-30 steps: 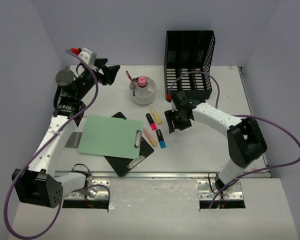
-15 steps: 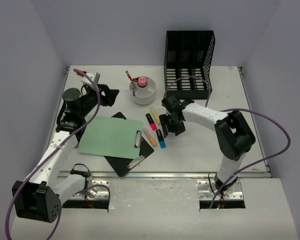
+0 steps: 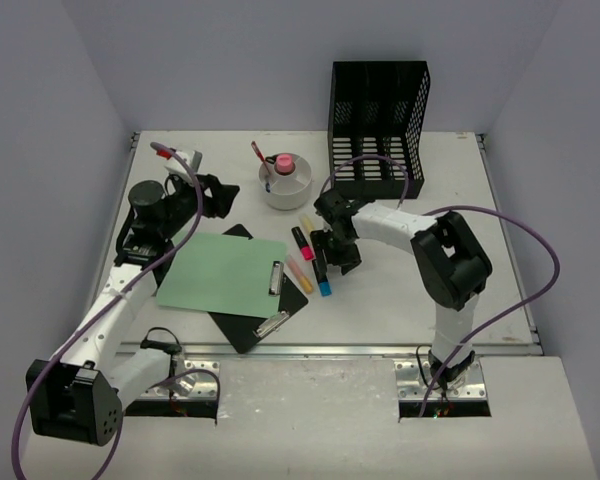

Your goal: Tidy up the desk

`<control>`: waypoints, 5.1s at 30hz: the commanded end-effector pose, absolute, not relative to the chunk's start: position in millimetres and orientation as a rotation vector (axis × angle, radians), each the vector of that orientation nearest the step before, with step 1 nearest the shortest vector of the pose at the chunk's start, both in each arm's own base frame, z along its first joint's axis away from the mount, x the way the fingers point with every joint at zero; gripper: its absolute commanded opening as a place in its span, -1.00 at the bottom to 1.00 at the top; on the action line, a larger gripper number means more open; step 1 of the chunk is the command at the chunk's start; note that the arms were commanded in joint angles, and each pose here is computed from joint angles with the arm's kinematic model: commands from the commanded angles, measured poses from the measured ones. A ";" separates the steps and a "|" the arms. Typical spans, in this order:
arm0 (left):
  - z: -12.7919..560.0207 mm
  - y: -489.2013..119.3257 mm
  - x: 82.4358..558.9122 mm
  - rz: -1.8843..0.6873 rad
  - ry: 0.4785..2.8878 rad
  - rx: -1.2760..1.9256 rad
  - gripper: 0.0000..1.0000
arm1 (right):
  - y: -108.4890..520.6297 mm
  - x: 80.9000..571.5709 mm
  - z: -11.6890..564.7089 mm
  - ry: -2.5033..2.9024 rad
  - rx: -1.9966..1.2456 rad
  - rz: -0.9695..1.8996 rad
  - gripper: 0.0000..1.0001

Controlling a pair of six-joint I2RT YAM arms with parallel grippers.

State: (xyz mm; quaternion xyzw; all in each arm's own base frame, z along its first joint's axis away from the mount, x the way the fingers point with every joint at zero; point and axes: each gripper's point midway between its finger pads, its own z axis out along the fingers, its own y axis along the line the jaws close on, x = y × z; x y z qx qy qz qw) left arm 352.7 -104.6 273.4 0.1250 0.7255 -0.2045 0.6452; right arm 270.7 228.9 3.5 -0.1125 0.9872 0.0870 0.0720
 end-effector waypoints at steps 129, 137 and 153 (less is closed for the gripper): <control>254.6 -288.1 552.3 -0.343 1.332 0.389 -1.00 | 124.1 335.4 156.2 2.493 0.191 0.907 0.85; 243.4 -282.2 560.7 -0.319 1.367 0.361 -0.97 | 125.0 334.8 153.9 2.500 0.194 0.915 0.85; 222.0 -267.8 574.8 -0.293 1.431 0.304 -0.78 | 124.6 334.7 153.8 2.503 0.194 0.924 0.85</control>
